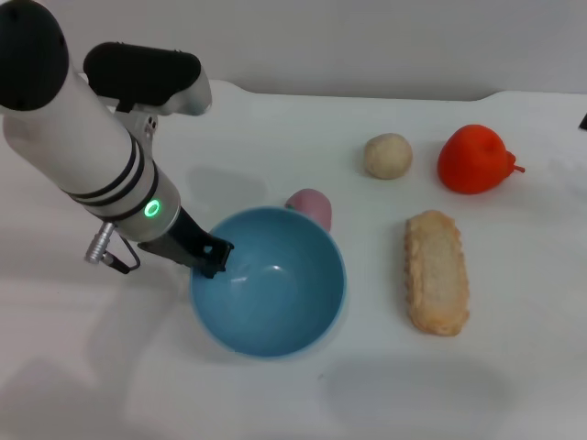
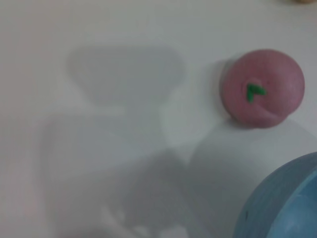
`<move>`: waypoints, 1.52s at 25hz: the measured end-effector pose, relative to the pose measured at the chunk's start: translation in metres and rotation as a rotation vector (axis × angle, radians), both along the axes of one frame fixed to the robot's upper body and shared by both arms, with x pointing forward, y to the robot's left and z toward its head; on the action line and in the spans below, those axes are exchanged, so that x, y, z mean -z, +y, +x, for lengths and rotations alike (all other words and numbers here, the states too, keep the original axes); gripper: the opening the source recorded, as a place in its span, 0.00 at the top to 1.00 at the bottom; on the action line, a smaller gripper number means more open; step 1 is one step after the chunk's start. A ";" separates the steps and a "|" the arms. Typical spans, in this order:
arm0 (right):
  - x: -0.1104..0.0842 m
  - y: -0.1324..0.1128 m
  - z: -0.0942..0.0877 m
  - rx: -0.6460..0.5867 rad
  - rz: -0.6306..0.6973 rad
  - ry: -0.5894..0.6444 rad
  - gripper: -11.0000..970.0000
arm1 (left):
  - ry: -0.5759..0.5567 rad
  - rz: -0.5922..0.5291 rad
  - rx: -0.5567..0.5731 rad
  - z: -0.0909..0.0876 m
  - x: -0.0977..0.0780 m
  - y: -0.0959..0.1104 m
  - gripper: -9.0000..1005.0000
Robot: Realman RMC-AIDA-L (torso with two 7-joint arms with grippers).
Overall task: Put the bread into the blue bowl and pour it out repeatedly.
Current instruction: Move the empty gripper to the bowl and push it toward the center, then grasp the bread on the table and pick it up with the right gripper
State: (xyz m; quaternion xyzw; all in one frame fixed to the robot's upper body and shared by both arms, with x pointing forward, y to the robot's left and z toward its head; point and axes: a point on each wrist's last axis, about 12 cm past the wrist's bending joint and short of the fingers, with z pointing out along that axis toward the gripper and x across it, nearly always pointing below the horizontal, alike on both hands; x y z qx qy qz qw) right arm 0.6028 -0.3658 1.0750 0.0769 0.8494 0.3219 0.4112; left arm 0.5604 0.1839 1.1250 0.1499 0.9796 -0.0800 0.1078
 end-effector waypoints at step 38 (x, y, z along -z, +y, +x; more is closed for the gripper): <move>0.009 0.132 0.001 -0.610 -0.406 0.375 0.45 | -0.065 -0.058 0.014 0.003 -0.010 -0.010 0.99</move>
